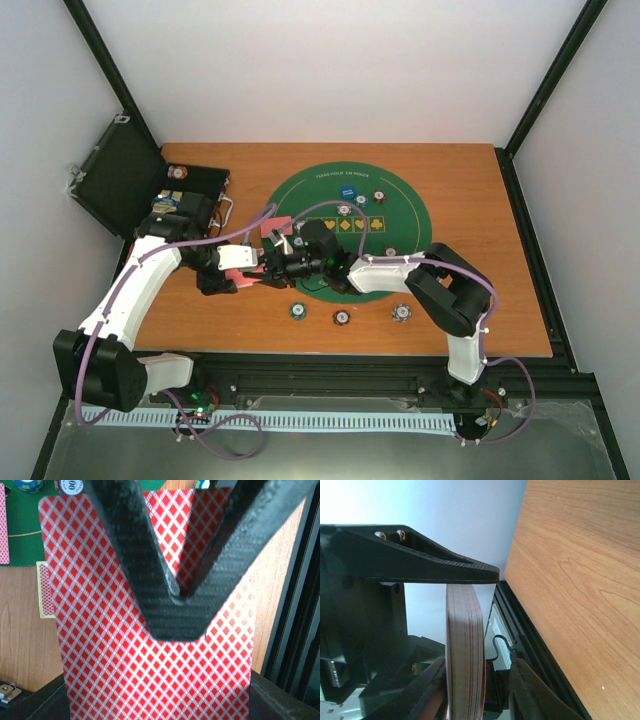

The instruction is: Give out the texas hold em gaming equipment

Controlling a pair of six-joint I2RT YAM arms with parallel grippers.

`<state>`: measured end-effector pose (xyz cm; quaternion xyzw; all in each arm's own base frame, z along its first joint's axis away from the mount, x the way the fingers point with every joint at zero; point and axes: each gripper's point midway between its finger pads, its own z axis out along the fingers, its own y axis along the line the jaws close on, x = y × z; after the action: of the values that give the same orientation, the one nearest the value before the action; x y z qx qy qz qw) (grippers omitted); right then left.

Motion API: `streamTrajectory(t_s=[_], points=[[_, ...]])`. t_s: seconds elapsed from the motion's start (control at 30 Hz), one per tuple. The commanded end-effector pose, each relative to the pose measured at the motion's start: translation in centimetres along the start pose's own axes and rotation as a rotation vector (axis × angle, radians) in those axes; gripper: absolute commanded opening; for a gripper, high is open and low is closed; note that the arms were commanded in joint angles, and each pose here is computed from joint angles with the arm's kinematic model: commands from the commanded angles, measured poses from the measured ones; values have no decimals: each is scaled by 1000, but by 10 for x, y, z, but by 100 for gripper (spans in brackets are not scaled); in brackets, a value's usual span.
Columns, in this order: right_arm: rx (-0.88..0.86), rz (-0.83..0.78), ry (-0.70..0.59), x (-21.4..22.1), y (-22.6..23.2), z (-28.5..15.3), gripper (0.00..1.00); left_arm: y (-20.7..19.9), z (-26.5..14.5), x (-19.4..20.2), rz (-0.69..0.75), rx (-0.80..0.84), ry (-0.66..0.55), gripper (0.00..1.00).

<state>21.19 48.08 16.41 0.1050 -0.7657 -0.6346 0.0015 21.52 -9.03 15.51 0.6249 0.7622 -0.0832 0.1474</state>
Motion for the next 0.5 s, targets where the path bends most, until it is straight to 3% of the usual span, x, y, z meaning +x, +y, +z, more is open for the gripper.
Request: streamTrajectory(t_s=[0.0,0.27,0.47], points=[[90,35,-27,-1,-21,-13,31,4,-14,-11,37,-46,-46,6],[105,16,-54,-7,-8,-26,17,4,-10,-6,40,-50,-31,6],[129,2,-66,-9,-7,-37,14,4,-9,-6,38,-50,-27,6]])
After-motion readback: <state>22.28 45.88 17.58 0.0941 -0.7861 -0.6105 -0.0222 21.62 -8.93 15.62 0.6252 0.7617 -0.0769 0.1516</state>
